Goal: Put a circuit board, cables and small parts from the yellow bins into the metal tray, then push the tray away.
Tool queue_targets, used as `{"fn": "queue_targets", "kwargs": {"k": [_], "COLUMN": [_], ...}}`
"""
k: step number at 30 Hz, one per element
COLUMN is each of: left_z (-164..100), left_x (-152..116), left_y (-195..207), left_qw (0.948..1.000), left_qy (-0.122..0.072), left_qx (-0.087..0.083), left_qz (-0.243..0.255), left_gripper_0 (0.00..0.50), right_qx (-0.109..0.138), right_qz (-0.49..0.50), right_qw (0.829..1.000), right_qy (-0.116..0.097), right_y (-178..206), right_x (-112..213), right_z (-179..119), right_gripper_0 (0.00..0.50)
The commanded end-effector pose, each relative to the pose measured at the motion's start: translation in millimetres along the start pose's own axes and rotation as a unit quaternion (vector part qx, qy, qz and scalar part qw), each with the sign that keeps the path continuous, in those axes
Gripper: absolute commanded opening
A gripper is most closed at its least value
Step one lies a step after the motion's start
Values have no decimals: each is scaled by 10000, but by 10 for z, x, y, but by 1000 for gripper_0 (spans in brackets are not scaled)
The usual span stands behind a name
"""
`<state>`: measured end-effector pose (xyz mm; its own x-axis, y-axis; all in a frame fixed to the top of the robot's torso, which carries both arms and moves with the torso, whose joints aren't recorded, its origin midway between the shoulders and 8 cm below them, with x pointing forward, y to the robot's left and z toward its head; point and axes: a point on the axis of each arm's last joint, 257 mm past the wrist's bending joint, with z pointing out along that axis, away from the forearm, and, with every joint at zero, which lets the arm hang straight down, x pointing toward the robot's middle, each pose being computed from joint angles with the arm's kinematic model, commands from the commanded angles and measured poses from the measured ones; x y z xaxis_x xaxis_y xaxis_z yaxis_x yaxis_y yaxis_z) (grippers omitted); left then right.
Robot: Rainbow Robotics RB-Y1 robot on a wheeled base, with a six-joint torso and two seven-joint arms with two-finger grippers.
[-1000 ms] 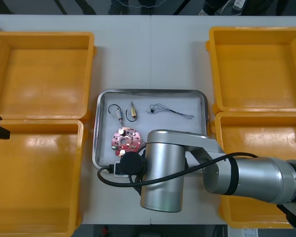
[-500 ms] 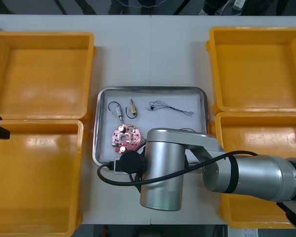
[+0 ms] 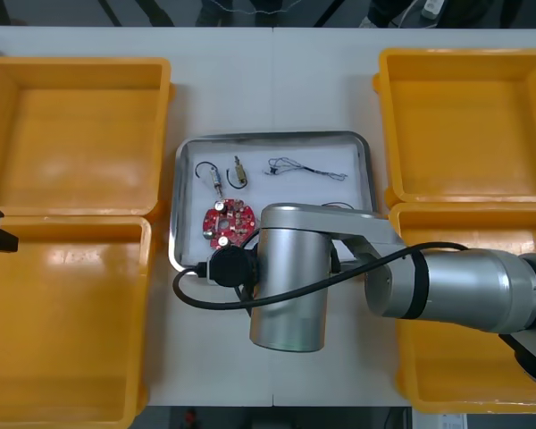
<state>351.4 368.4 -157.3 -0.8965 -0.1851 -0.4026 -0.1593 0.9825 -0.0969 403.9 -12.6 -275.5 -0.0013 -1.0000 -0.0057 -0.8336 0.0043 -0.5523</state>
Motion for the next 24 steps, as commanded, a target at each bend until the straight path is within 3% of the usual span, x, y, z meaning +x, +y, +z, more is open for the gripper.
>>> {"fn": "queue_targets", "kwargs": {"k": [1,6,24], "left_z": [-147,-147,-147], "left_x": [-41,-41,-41], "left_y": [125,125,125], "left_qw": [9989,9989,9989], "left_qy": [-135,-135,-135], "left_qx": [-217,-217,-217], "left_qz": [398,398,398], "left_gripper_0": [500,500,500], "right_qx": [436,593,987], "right_qz": [-116,-91,-120], "right_qw": [9989,9980,9949], "right_qy": [100,194,175], "right_y": [-372,-535,-928], "right_x": [19,41,-61], "right_z": [-34,-31,-154], "right_gripper_0": [53,46,10]}}
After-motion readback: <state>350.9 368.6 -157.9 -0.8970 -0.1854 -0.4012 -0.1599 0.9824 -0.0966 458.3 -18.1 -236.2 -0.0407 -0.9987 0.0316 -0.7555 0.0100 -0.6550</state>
